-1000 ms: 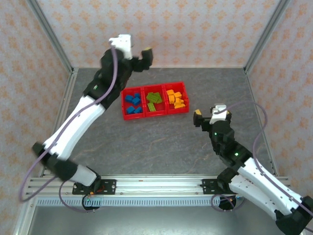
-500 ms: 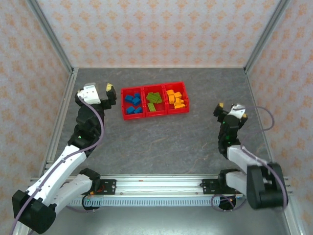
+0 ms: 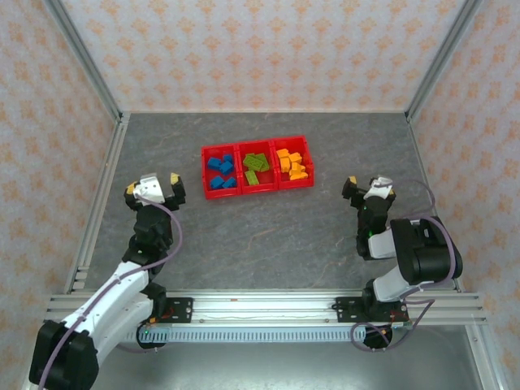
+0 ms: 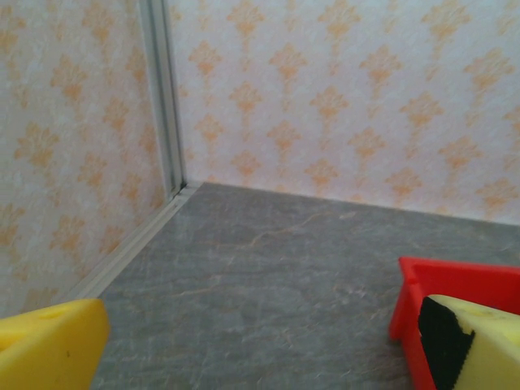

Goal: Sort the legos into containers by color
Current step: Reset both arms

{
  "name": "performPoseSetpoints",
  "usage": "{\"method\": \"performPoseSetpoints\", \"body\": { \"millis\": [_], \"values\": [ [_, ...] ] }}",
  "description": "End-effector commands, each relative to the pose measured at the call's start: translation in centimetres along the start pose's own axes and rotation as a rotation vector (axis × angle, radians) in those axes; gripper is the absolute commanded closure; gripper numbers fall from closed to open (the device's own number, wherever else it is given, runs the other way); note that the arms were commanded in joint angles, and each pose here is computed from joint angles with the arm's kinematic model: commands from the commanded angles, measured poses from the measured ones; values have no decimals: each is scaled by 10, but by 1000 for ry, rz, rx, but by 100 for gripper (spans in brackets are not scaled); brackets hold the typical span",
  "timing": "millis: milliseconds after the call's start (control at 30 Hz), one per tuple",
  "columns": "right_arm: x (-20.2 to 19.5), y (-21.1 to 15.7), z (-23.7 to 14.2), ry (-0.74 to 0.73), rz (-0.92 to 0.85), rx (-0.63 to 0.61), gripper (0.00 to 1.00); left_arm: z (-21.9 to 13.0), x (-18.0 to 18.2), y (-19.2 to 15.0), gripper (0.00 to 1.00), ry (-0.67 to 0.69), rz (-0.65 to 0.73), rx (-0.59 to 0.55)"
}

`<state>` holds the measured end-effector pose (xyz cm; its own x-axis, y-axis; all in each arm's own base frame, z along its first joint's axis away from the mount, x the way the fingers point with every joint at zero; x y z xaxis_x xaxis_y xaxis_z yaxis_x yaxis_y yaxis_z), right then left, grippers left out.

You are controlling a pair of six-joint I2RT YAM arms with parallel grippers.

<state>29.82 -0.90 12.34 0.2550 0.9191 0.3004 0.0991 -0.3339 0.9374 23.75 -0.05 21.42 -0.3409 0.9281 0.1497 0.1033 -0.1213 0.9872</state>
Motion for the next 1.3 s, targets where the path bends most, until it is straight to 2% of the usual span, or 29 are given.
{"method": "performPoseSetpoints", "body": {
  "millis": [0,233,300,433,500,567,633,867,1067,1267],
  "values": [
    [4,11,2,26,7,-48,0,1,10,-10,1,73,-113,-58],
    [4,11,2,24,7,-41,0,6,34,-55,1,179,-179,-77],
    [5,11,2,26,7,-41,0,10,36,-56,1,184,-215,-111],
    [5,11,3,26,7,-41,0,32,25,-57,1,139,-153,-145],
    [5,11,3,26,7,-42,0,42,10,-66,1,47,-99,-81],
    [5,11,3,27,6,-42,0,54,5,-66,1,41,-82,-66],
    [5,11,3,26,7,-41,0,68,-4,-70,1,2,-50,20],
    [5,11,3,26,6,-40,0,53,-7,-65,1,-57,-34,-68],
    [5,11,3,27,7,-41,0,64,-8,-69,1,-39,-25,-4],
    [6,10,5,27,6,-31,0,64,-8,-69,1,-39,-25,-11]
  ]
}}
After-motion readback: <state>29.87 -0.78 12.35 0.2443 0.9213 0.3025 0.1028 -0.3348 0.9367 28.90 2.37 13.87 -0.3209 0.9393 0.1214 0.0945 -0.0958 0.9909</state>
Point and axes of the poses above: each hand's point on the last joint's axis, 136 mm out from that joint toward the fingers, its own z axis out along the fingers, its own x axis along the line the jaws close on, y = z × x, the point moved 7 cm from there along -z, back along the fingers, and after that the axes turned 10 degrees about z, right-handed, at the moved point
